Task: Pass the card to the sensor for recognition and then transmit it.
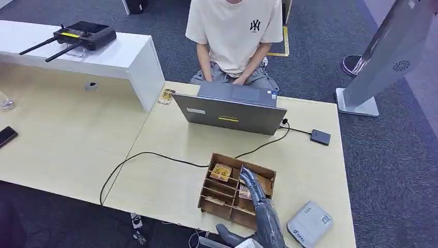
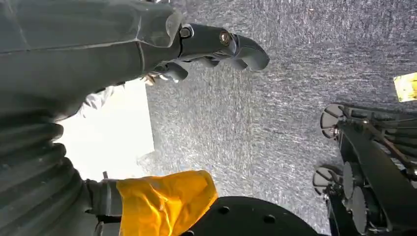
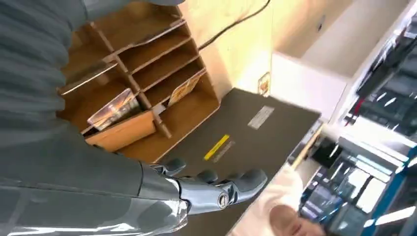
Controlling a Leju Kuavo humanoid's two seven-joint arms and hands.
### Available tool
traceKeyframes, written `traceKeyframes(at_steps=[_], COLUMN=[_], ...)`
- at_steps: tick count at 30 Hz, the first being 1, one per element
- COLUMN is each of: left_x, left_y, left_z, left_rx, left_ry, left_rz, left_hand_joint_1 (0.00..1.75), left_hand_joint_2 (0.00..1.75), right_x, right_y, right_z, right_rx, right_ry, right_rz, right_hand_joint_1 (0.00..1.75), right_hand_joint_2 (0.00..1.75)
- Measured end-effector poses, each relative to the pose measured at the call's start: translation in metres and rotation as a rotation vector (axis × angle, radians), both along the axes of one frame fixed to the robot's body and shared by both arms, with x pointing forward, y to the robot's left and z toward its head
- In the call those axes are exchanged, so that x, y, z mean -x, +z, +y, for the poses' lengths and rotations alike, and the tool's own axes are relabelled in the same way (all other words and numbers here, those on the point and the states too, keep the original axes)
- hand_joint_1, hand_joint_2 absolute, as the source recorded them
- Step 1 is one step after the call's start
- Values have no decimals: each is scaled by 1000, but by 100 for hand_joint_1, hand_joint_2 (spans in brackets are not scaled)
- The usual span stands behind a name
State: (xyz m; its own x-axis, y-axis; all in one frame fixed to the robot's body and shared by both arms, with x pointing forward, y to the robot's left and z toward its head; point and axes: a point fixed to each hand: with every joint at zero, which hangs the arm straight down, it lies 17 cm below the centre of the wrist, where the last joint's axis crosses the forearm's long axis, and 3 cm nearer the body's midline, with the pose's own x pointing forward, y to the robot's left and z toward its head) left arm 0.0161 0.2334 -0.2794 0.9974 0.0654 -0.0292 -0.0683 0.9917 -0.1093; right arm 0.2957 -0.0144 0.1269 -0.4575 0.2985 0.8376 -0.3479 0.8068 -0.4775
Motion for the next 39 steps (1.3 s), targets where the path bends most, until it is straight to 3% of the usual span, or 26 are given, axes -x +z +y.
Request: traceKeyframes(at_steps=[8,19,20,21,22,23,24,25,34,38,39], left_x=[-2,0,0,0,0,0,0,0,0,-1,-2], left_y=[0,-1,-1,-1,-1,-1,-1,0,0,0,0], left_z=[8,5,5,3,2,2,2,1,-3,-3,-3], left_rx=[9,-12,-12,-10,-9,-9,-9,-8,-10,-10,-10], left_ry=[56,44,42,41,41,40,39,38,18,13,12], left_rz=[-2,3,4,4,4,4,4,4,11,12,14], left_hand_joint_1=[0,0,0,0,0,0,0,0,0,0,0], left_hand_joint_2=[175,175,175,175,175,175,175,175,175,175,175], right_x=[-8,1,2,3,4,5,5,5,-2,-1,-1], right_y=[18,10,8,7,5,3,2,1,4,-4,-6], right_z=[31,11,9,7,6,4,2,0,-27,-33,-34], right_rx=[12,32,41,51,64,83,98,117,339,392,405], right_ry=[69,26,25,22,19,15,8,-2,-166,-188,-190], right_rz=[-68,-82,-84,-91,-96,-106,-116,-133,-360,-372,-372], right_hand_joint_1=[0,2,23,23,106,161,161,175,175,120,120], right_hand_joint_2=[175,175,175,175,175,175,175,175,175,175,175])
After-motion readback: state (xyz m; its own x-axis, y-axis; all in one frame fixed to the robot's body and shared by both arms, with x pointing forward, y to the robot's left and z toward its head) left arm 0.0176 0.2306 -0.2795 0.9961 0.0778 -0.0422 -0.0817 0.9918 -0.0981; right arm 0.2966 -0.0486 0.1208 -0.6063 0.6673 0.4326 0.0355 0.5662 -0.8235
